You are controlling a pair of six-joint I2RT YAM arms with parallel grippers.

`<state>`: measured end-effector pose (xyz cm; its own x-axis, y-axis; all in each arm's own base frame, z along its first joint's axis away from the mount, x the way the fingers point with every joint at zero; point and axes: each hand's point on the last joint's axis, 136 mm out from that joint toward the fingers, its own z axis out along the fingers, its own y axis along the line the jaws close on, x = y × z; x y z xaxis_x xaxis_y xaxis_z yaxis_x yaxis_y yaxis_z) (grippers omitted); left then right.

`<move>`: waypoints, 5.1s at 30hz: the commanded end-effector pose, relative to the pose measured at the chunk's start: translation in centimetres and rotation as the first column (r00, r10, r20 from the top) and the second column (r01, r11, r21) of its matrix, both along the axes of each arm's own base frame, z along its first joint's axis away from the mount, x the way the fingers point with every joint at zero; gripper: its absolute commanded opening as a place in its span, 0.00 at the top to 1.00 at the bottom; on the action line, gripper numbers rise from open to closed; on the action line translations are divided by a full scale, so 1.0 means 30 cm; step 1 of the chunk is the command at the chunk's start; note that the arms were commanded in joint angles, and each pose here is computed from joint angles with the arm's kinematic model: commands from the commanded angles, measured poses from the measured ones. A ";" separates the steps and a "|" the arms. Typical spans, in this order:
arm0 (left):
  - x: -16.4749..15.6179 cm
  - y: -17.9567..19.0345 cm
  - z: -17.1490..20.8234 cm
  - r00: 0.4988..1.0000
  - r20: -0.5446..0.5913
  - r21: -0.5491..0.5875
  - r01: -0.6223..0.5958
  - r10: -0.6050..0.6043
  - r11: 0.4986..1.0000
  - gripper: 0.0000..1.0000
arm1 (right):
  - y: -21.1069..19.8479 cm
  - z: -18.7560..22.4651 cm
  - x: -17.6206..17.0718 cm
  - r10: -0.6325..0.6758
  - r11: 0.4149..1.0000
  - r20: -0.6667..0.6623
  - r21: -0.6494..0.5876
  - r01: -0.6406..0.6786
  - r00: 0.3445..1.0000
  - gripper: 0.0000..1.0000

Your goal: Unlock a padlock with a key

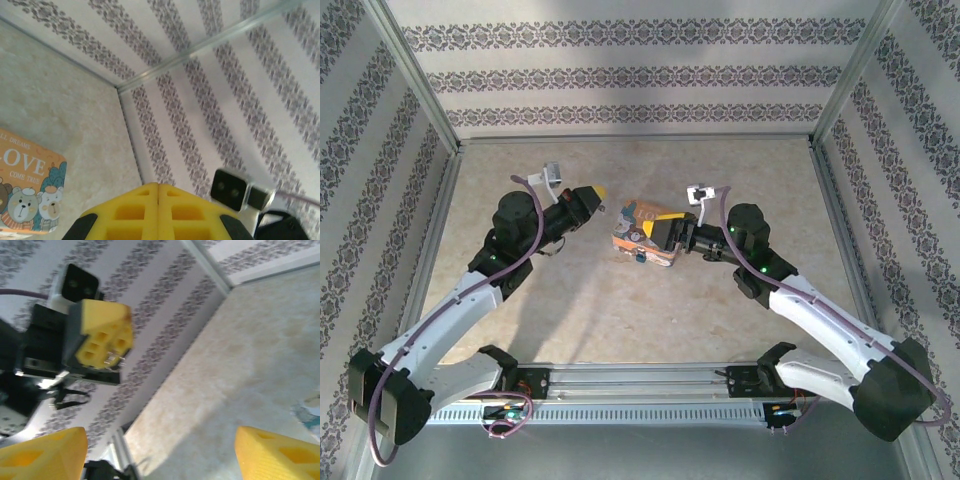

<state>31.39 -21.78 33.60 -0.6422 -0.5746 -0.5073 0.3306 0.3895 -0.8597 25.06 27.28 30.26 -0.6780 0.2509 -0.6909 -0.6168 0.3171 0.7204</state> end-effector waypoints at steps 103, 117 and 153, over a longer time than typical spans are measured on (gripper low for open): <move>-0.107 0.124 -0.496 0.997 -0.070 0.471 0.043 -0.011 0.881 0.29 | -0.052 -0.442 0.168 -0.104 0.969 -0.270 -0.246 0.036 0.957 1.00; -0.117 0.112 -0.636 0.993 -0.119 0.493 0.061 -0.003 0.868 0.28 | -0.003 -0.530 0.355 -0.098 0.963 -0.297 -0.269 0.015 0.950 1.00; -0.108 0.045 -0.785 0.972 -0.222 0.509 0.185 -0.079 0.841 0.26 | 0.100 -0.791 0.348 -0.123 0.937 -0.465 -0.346 -0.052 0.877 1.00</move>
